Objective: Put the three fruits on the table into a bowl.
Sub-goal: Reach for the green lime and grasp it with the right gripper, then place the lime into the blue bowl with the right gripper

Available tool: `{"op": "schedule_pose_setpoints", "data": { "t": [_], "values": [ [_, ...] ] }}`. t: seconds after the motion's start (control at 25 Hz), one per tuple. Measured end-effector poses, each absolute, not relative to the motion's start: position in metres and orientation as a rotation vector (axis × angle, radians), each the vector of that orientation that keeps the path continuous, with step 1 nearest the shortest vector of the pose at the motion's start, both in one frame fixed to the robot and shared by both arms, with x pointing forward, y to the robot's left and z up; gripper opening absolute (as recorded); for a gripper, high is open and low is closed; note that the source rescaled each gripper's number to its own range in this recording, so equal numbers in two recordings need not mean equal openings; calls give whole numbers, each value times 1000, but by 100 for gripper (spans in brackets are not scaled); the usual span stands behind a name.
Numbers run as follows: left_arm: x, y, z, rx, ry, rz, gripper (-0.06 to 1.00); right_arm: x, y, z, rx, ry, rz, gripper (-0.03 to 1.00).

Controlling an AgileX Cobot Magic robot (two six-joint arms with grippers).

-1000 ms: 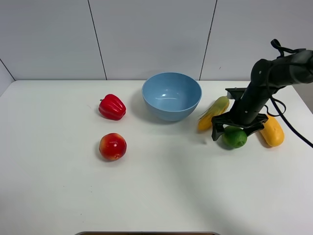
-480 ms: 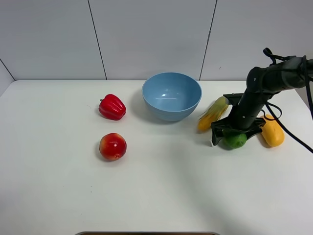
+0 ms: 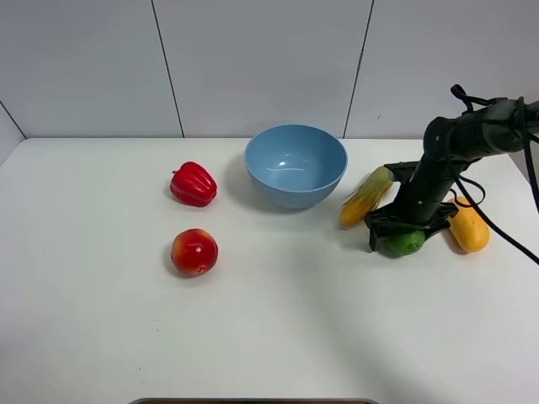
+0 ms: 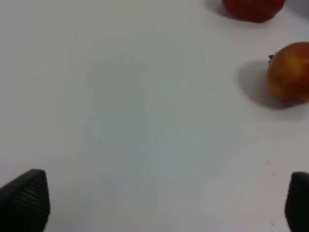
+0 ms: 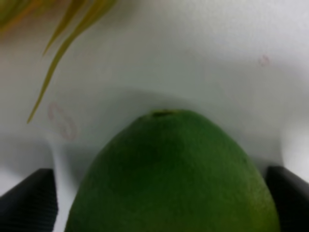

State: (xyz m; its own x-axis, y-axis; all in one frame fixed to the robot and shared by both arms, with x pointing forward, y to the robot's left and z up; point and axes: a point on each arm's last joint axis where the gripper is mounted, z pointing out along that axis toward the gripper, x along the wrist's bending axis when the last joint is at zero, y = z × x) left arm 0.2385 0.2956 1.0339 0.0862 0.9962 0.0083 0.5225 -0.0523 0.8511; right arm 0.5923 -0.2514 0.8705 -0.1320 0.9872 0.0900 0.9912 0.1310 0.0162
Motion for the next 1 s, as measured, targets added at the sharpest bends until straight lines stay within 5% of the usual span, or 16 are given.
{"op": "schedule_pose_setpoints", "data": {
  "t": [0.32, 1.0],
  "values": [
    [238, 296, 1034, 1665, 1520, 857, 100, 592, -251, 870, -2030, -2317, -107, 14],
    [238, 296, 1034, 1665, 1520, 857, 100, 591, -251, 871, -2026, -2314, -100, 14]
  ]
}}
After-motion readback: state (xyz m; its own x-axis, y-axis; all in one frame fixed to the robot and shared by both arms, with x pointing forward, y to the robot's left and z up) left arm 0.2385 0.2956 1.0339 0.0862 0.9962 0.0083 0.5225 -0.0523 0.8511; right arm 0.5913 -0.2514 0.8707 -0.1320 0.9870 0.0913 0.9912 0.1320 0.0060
